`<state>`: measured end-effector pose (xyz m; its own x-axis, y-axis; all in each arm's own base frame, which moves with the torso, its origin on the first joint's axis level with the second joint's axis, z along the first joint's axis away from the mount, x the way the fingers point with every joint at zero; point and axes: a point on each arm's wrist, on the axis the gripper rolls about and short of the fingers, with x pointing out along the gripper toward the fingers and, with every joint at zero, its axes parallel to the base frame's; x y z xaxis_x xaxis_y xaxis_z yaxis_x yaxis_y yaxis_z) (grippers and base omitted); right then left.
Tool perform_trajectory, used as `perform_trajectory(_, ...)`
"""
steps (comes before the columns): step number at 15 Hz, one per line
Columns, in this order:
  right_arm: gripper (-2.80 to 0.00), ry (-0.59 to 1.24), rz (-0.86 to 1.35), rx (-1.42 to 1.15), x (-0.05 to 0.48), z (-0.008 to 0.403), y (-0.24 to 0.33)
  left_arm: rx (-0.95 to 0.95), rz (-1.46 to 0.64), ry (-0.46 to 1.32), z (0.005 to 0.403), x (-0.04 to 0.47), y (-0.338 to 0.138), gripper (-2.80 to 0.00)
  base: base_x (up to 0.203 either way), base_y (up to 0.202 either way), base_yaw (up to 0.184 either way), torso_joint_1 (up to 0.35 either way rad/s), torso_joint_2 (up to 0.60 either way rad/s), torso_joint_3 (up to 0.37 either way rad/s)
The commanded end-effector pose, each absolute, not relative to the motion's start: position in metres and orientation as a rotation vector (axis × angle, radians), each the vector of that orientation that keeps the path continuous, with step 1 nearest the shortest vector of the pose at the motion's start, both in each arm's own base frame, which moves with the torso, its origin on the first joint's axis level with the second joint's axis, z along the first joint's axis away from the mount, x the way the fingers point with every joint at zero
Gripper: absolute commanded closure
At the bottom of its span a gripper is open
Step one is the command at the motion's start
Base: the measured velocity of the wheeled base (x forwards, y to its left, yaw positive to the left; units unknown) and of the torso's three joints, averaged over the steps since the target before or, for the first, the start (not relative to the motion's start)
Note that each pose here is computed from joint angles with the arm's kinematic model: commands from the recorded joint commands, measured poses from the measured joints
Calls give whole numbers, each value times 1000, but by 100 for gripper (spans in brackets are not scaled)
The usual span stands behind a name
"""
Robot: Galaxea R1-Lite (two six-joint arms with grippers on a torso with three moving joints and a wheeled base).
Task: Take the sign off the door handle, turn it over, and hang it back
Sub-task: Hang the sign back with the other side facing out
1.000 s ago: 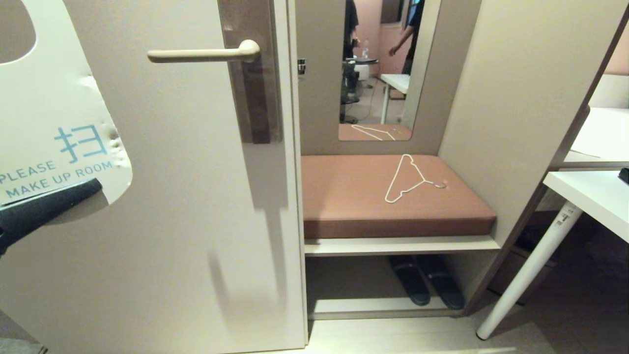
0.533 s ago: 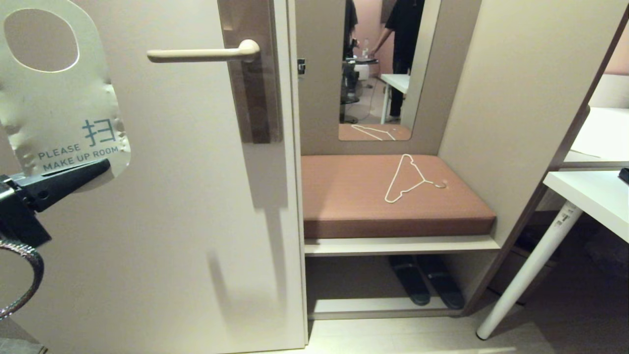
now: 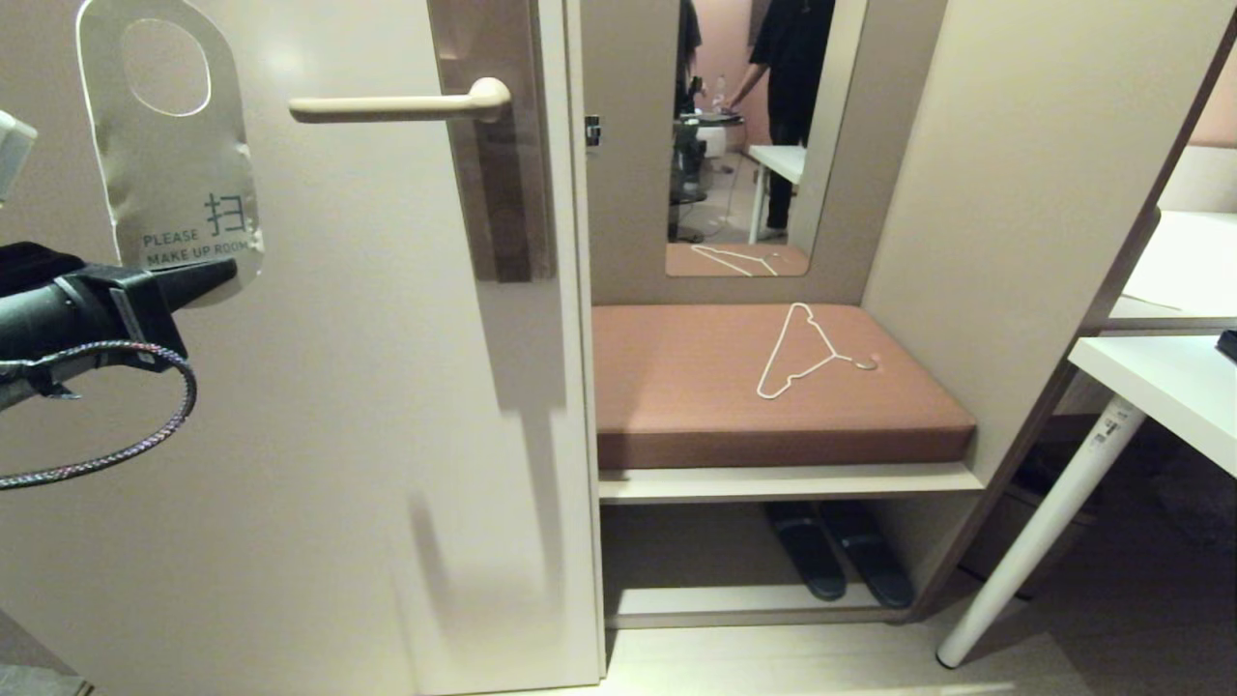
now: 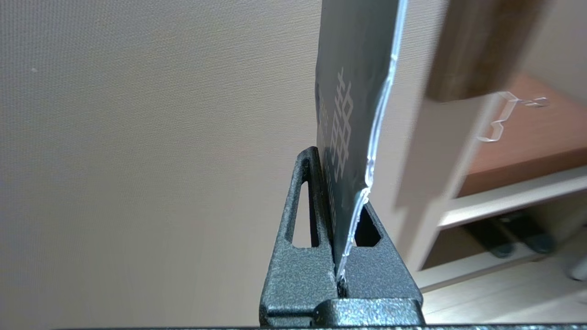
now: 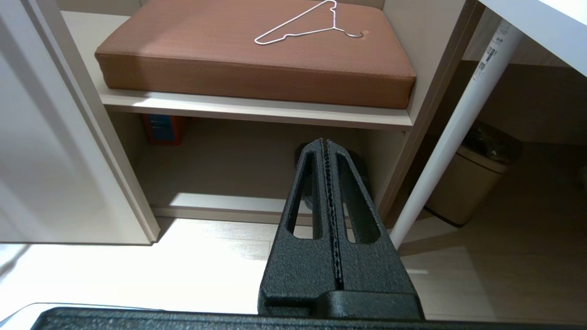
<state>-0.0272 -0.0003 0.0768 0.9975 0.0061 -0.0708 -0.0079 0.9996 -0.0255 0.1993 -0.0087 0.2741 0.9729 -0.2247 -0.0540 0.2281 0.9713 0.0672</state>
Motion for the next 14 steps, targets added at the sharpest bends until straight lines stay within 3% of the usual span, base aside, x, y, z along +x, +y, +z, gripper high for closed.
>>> perform_trajectory(1, 0, 72, 7, -27, -27, 77, 0, 76, -219, 81, 269, 215, -13, 0, 0, 0, 0, 0, 0, 0)
perform_trajectory(14, 0, 72, 7, -27, -27, 77, 0, 91, -173, 134, 258, 241, -39, 0, 0, 0, 0, 0, 0, 0)
